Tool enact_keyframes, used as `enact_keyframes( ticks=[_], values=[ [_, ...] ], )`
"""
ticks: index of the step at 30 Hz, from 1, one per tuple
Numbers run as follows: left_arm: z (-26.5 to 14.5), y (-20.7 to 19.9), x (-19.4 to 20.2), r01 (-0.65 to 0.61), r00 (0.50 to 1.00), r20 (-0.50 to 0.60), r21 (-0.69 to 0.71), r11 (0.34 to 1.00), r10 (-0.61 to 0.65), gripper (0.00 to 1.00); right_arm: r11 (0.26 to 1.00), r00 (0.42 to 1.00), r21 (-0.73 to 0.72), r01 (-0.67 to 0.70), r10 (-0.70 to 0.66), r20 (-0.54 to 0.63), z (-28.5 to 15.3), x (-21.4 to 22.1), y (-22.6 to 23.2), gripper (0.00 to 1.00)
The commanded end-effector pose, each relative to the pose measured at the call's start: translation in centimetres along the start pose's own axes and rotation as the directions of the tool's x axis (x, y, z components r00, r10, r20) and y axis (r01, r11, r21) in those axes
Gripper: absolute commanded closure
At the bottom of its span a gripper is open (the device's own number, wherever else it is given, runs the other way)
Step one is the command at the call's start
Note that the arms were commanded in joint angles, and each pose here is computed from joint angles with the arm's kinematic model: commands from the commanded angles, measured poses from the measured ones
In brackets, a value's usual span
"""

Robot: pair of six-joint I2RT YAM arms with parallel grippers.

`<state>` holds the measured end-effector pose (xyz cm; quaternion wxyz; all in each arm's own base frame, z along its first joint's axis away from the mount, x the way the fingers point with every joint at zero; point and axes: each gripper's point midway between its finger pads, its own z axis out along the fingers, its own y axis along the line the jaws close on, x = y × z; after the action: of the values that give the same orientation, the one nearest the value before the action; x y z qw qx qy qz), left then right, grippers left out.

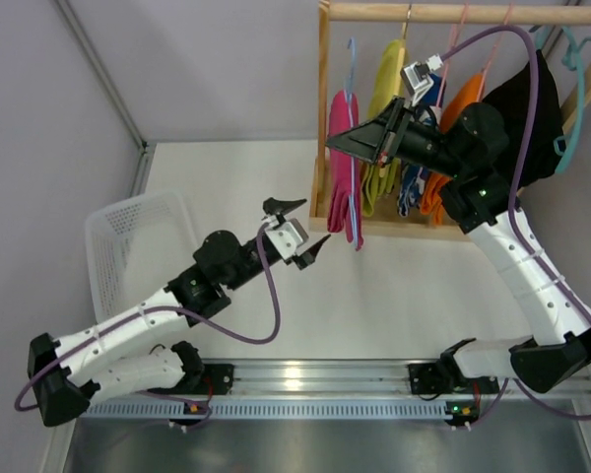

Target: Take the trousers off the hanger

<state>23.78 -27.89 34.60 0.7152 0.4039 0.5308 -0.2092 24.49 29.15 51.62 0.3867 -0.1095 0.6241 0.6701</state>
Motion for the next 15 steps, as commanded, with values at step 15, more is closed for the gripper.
enact_keyframes(
  ticks=[15],
  values=[
    [4.3, 1.0, -4.6, -0.023, 0.990, 0.131, -0.241, 0.970, 0.056, 0.23, 0.945, 0.967, -0.213, 0.247, -0.229, 0.109, -2.3, -1.4, 9.2, 1.00]
  ],
)
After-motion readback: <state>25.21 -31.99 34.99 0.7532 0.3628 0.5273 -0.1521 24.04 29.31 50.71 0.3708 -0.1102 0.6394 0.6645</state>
